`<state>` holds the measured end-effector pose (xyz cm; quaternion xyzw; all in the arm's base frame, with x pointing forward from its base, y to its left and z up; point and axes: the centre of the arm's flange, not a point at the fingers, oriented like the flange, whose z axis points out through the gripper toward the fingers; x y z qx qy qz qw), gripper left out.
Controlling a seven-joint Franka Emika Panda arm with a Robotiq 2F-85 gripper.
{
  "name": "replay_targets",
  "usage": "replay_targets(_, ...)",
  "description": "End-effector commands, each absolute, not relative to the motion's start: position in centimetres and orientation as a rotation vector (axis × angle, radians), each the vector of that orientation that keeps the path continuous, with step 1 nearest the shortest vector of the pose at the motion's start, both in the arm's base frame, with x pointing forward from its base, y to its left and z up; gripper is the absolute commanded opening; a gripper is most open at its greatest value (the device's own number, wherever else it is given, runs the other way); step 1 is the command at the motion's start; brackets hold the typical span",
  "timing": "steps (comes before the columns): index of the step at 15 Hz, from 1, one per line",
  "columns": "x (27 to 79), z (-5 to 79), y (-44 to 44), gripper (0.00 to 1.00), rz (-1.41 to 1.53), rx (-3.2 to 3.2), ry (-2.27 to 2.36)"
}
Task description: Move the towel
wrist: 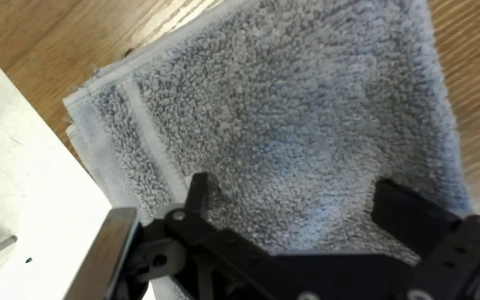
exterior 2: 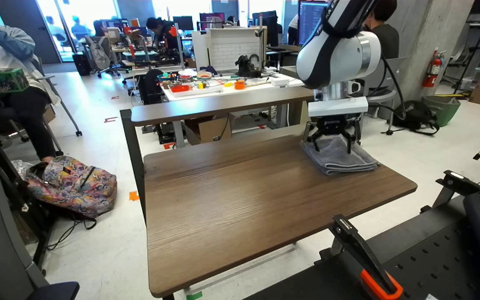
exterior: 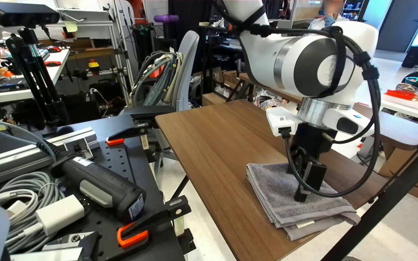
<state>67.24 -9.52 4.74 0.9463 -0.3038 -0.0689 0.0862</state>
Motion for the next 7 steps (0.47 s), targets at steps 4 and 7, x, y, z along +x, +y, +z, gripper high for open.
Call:
replay_targets(4, 61.6, 15.1, -7.9, 1.00, -0.091, 2.905, -0.664)
replay_targets(7, 65.0, 13.8, -8.1, 1.00, -0.126, 2.900, -0.668)
